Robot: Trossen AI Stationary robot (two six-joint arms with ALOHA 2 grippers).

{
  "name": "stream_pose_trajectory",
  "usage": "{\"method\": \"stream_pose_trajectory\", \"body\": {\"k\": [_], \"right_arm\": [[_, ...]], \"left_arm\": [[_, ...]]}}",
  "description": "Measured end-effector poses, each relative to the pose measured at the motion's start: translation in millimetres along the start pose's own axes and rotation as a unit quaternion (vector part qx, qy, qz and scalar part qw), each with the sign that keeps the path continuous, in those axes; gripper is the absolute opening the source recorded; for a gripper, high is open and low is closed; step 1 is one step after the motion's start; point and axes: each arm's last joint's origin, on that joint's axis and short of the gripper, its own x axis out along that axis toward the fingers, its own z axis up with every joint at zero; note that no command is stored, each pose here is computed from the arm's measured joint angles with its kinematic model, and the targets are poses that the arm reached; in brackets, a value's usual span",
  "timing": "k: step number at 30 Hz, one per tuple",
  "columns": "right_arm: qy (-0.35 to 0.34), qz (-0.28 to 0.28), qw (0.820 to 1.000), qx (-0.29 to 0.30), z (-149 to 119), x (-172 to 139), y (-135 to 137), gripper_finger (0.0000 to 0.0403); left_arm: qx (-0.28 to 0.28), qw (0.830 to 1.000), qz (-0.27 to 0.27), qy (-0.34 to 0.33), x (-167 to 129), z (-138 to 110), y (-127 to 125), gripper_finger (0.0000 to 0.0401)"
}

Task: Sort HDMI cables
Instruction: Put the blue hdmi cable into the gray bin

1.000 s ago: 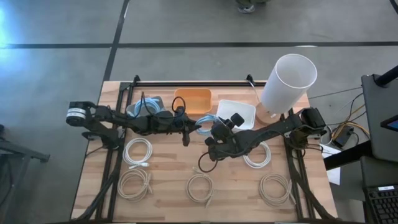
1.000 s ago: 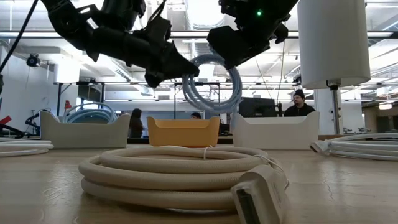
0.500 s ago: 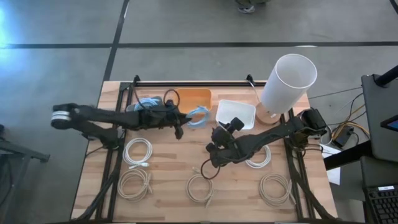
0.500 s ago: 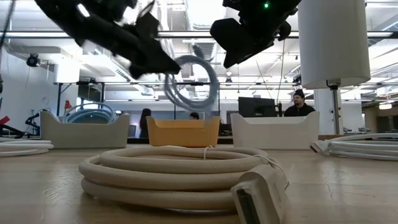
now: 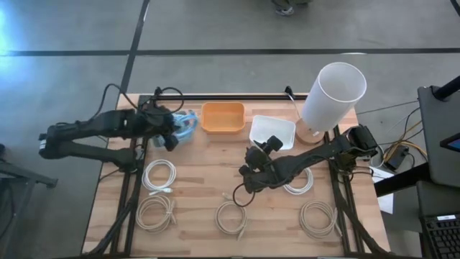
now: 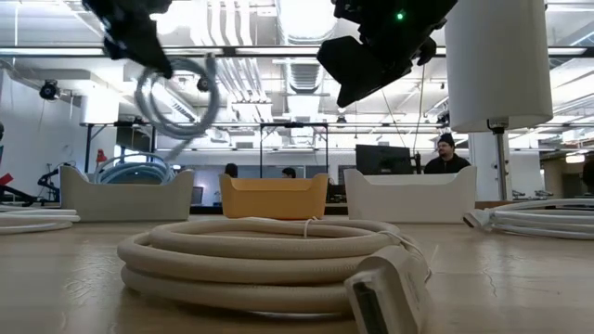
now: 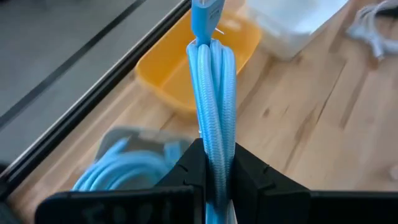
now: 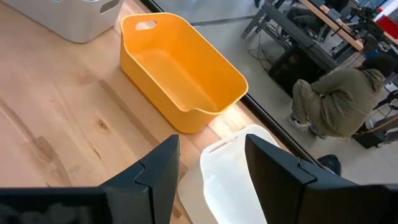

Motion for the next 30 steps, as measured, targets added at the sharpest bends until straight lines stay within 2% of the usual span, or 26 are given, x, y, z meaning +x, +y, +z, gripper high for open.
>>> {"method": "stream_pose_trajectory", "body": {"k": [5, 12, 24, 26, 30], "right_arm": [[0.0, 0.0, 1.0, 0.0, 0, 0, 0, 0.0178], [0.0, 0.0, 1.0, 0.0, 0, 0, 0, 0.018], [0.0, 0.0, 1.0, 0.0, 0, 0, 0, 0.018], [0.0, 0.0, 1.0, 0.0, 0, 0, 0, 0.018], [0.0, 0.0, 1.0, 0.0, 0, 0, 0, 0.0177]], "left_arm": [[0.006, 0.999, 0.014, 0.04, -11, -4, 5, 0.0037], [0.036, 0.994, 0.039, 0.097, -11, -14, 13, 0.0037], [0.05, 0.98, 0.084, 0.171, 19, -29, 22, 0.0037], [0.059, 0.979, 0.073, 0.178, 28, -31, 21, 0.0037], [0.069, 0.982, 0.008, 0.178, 40, -28, 16, 0.0037]]}}
